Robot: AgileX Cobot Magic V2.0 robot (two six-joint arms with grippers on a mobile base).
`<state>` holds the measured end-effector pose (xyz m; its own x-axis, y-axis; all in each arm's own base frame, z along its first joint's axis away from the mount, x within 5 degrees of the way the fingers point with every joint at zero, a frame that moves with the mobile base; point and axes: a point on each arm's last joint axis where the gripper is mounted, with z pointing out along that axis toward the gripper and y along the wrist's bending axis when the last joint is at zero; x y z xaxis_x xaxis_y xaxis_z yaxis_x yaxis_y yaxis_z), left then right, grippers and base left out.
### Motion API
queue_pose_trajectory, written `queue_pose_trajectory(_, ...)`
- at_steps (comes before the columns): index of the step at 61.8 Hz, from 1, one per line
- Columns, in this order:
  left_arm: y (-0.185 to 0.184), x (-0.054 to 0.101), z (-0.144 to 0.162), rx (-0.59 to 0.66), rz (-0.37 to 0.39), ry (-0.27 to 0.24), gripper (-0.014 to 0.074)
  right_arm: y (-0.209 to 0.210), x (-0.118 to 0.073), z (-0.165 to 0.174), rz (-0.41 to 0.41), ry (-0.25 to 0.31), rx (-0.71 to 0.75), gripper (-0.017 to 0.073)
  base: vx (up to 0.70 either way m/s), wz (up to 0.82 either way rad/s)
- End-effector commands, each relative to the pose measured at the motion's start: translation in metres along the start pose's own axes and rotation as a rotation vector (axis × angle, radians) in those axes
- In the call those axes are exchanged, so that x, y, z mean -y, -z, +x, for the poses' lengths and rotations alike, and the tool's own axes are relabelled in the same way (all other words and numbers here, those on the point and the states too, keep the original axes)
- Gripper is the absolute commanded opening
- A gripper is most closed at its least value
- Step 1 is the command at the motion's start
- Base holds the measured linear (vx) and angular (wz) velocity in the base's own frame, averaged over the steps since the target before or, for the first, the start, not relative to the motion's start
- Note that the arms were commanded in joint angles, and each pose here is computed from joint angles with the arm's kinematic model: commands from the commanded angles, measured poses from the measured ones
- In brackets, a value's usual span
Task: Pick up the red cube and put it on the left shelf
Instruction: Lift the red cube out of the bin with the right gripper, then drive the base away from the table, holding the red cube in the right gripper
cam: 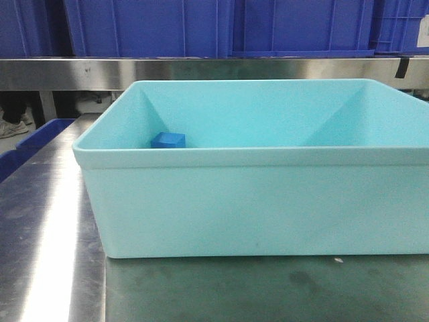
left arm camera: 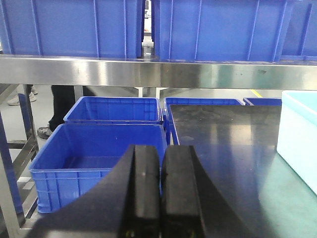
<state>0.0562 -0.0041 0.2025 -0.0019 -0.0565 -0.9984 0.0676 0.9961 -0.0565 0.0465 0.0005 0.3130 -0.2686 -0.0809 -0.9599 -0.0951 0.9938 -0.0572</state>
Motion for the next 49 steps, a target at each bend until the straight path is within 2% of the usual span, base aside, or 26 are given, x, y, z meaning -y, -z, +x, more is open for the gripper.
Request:
queue_pose_trajectory(1,0.0004,-0.0007,-0.0009,0.08,-0.003,0.007,0.0101,0.0086,0.0015,-0.0082,0.015,0.022,0.122,0.0092,0.0,0.0)
queue_pose_trajectory(37,0.0004,-0.0007,-0.0009,0.08,-0.003,0.007,0.0101,0.0106,0.0016,-0.0071,0.016,0.021,0.134,0.0092,0.0,0.0)
queue_pose_trajectory(49,0.0004,-0.0007,-0.0009,0.08,-0.003,0.007,0.0101,0.0106,0.0016,-0.0071,0.016,0.021,0.134,0.0092,-0.04,0.25)
